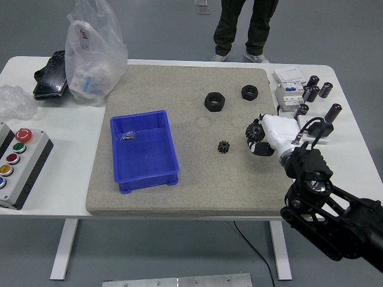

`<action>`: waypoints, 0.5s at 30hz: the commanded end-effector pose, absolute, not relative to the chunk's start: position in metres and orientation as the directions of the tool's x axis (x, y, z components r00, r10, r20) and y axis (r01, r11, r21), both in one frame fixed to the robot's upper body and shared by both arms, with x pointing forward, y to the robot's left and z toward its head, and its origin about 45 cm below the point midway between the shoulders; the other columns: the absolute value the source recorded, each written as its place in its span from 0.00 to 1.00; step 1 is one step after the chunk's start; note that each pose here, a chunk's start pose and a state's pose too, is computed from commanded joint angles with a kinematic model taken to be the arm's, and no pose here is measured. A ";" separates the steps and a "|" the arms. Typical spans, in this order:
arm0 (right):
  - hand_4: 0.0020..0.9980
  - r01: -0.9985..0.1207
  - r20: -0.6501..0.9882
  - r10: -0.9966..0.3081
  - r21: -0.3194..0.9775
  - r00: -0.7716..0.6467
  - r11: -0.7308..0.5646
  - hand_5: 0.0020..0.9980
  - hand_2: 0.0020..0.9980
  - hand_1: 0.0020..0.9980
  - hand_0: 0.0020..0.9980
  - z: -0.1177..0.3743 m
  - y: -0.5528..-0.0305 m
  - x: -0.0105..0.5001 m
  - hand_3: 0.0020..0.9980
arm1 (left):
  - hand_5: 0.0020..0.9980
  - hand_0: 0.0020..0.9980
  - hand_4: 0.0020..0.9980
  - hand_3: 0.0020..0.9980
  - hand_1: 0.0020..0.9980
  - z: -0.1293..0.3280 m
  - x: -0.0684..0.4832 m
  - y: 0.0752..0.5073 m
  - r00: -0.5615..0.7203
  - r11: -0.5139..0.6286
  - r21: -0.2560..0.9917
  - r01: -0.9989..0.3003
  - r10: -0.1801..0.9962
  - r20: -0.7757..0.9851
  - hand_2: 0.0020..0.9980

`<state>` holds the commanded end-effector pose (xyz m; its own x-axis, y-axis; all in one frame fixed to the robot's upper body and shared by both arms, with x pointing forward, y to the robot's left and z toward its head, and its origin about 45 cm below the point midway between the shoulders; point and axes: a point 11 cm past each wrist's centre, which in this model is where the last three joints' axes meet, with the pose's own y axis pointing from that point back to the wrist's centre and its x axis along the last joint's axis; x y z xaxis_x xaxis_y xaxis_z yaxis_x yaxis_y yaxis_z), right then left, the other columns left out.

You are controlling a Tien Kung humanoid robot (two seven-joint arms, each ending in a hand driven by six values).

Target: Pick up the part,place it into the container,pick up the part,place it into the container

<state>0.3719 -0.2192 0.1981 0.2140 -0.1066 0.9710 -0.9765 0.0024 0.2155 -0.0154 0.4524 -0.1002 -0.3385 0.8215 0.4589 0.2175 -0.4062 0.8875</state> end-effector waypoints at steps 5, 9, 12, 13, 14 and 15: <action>0.09 -0.976 0.979 -0.075 0.178 0.188 -0.121 0.00 0.32 0.23 0.23 0.221 -0.177 0.378 0.39 | 0.51 0.84 0.86 0.87 0.78 -0.100 -0.015 0.453 -0.336 -0.407 0.887 0.219 0.822 0.461 0.79; 0.09 -0.958 0.985 -0.062 0.139 0.159 -0.251 0.00 0.32 0.23 0.23 0.238 -0.134 0.377 0.39 | 0.51 0.84 0.86 0.87 0.78 -0.099 -0.015 0.454 -0.334 -0.410 0.885 0.221 0.821 0.463 0.79; 0.08 -0.929 0.988 -0.060 0.116 0.145 -0.350 0.00 0.31 0.22 0.23 0.248 -0.102 0.374 0.37 | 0.51 0.84 0.86 0.87 0.78 -0.099 -0.014 0.454 -0.333 -0.410 0.885 0.221 0.821 0.463 0.79; 0.08 -0.919 0.987 -0.063 0.113 0.147 -0.379 0.00 0.31 0.22 0.23 0.250 -0.094 0.372 0.37 | 0.51 0.84 0.86 0.87 0.78 -0.099 -0.014 0.454 -0.333 -0.409 0.885 0.222 0.822 0.463 0.79; 0.08 -0.907 0.986 -0.067 0.113 0.152 -0.407 0.00 0.31 0.22 0.23 0.251 -0.086 0.371 0.37 | 0.51 0.84 0.86 0.87 0.78 -0.099 -0.015 0.454 -0.332 -0.409 0.885 0.222 0.822 0.463 0.79; 0.08 -0.893 0.984 -0.076 0.114 0.162 -0.436 0.00 0.31 0.22 0.23 0.250 -0.078 0.369 0.37 | 0.51 0.84 0.86 0.87 0.78 -0.099 -0.015 0.454 -0.332 -0.409 0.885 0.223 0.822 0.463 0.79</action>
<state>0.3694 -0.0783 0.2505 0.1625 -0.0756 0.9838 -0.8928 -0.4359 0.1140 -0.0148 0.4539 -0.0994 -0.3315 0.8218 0.4635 0.2231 -0.4090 0.8848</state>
